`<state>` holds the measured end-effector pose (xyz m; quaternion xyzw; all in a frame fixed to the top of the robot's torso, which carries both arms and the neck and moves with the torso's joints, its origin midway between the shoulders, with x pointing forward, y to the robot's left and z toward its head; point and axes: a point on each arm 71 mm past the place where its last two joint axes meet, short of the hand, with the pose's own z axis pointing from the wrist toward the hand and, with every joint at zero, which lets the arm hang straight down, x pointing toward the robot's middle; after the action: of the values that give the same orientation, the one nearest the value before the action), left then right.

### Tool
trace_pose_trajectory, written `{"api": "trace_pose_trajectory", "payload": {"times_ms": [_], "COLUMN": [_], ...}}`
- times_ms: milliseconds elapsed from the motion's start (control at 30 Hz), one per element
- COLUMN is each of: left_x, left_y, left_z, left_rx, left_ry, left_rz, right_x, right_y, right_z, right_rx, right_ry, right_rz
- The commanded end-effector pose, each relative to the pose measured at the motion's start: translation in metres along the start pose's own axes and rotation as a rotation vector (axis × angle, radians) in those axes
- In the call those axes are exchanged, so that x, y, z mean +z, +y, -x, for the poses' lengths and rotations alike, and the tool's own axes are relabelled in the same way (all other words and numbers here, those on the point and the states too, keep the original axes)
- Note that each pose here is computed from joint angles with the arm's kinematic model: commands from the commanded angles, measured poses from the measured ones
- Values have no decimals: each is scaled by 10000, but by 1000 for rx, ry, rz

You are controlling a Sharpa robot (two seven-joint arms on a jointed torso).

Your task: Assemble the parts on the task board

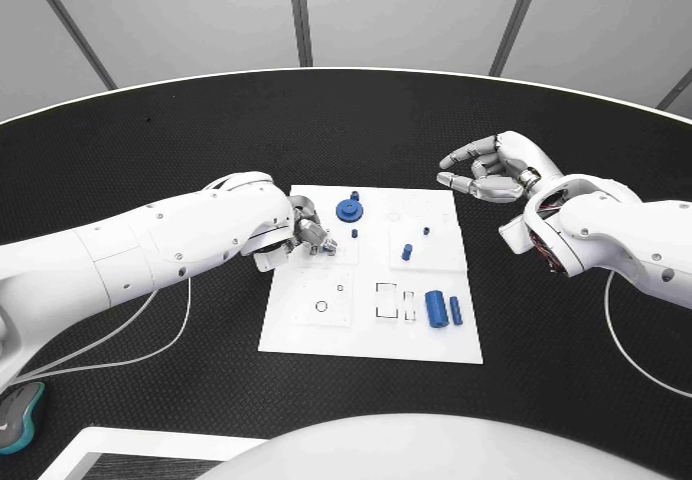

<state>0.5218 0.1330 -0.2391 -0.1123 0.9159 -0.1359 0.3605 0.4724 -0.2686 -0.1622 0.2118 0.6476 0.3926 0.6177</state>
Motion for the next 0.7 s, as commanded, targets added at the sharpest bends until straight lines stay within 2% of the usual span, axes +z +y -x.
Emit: {"api": "trace_pose_trajectory", "payload": {"times_ms": [33, 400, 567, 700], "left_x": [1, -1, -10, -16], "left_y": [9, 40, 75, 89], "left_z": [4, 13, 7, -11], "left_rx": [-3, -17, -26, -29], "left_ry": [-1, 7, 38, 90], "left_rz": [2, 4, -1, -9], "right_x": [3, 14, 20, 22], "right_y": [-1, -7, -12, -15], "right_z": [-2, -4, -4, -2], "right_rx": [0, -1, -2, -3], "right_ry": [0, 1, 0, 0], "right_rz": [0, 0, -1, -2]}}
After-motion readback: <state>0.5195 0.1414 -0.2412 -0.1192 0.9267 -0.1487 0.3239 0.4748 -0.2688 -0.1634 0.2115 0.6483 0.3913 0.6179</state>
